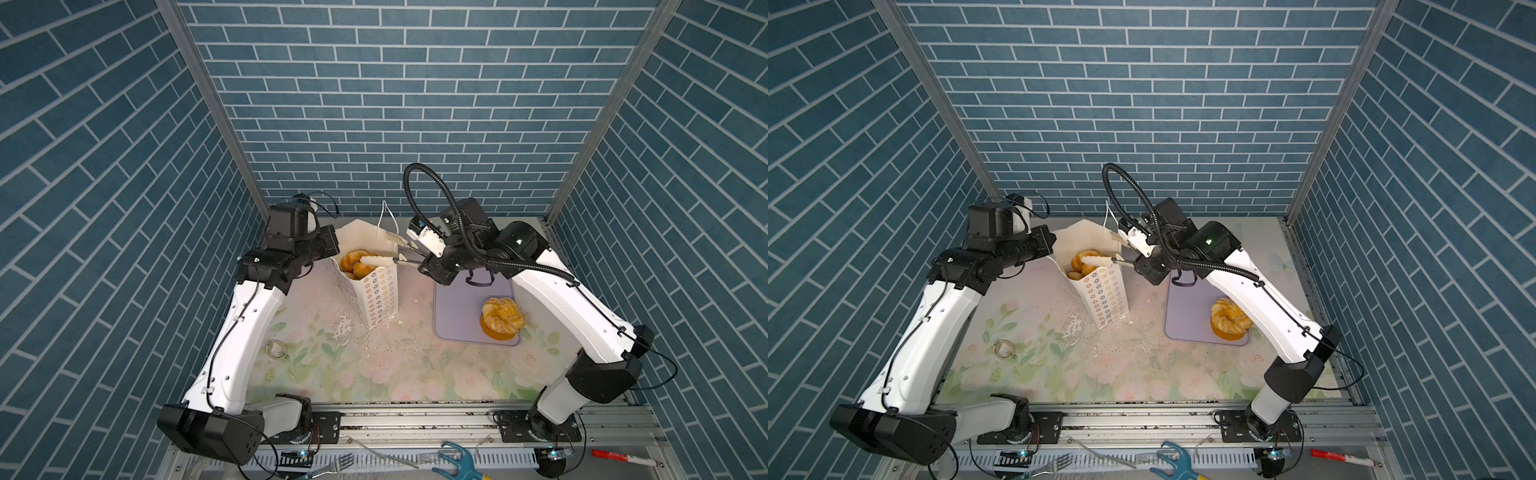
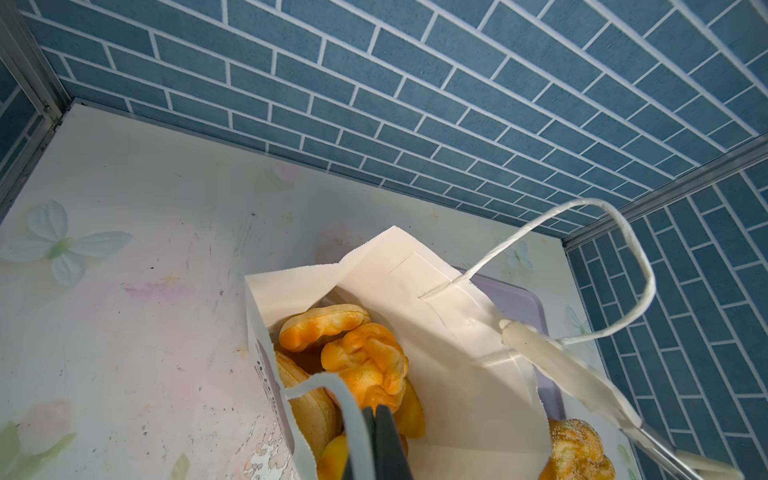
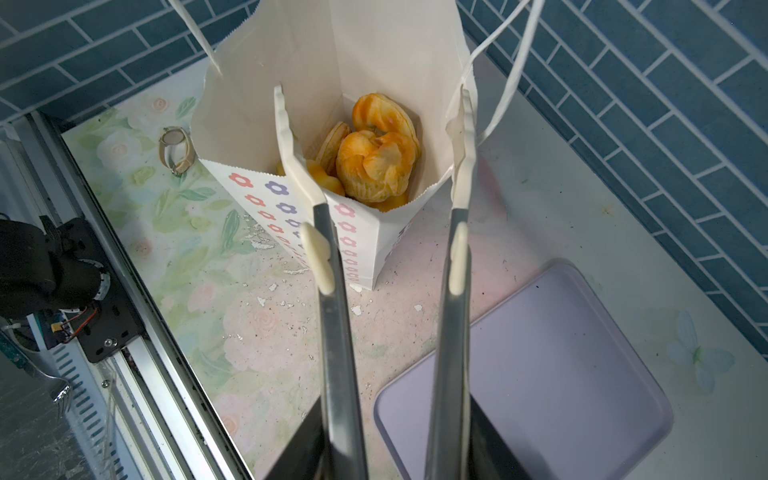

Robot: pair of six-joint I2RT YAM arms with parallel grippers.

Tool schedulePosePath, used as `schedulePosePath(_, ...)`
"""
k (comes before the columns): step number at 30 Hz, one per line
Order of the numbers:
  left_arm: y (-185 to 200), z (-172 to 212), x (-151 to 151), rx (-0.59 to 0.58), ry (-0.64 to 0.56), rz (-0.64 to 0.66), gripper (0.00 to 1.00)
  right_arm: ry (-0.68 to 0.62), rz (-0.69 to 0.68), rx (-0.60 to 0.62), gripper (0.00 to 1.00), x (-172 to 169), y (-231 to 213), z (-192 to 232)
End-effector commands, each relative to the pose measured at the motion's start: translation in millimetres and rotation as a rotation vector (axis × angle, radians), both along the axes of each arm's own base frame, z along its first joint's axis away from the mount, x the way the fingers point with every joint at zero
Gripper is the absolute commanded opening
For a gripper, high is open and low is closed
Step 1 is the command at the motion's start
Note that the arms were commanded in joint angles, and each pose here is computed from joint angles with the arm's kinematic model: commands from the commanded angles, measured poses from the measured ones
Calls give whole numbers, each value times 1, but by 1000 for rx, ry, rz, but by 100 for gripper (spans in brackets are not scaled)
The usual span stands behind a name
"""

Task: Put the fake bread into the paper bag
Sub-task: 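Swing the empty tongs back over the sugar-coated bun, right gripper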

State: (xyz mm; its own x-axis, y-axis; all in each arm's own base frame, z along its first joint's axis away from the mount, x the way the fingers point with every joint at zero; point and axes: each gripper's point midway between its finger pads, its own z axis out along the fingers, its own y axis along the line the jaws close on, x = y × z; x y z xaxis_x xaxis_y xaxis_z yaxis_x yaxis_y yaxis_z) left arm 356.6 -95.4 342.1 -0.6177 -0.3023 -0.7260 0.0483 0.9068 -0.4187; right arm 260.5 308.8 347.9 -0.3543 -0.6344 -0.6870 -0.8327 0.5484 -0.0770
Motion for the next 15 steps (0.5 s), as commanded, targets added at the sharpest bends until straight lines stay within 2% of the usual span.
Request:
schedulePosePath(1,2,4,-3,18,-12,-1,0,-84,-77,165,46,7,-22,52)
schedulePosePath(7,2,2,-5,12,-8,-1,0,-91,-231,211,46,26,-63,61)
schedulePosePath(15,2,0,-5,19,-6,-1,0,-86,-454,144,46,37,-121,57)
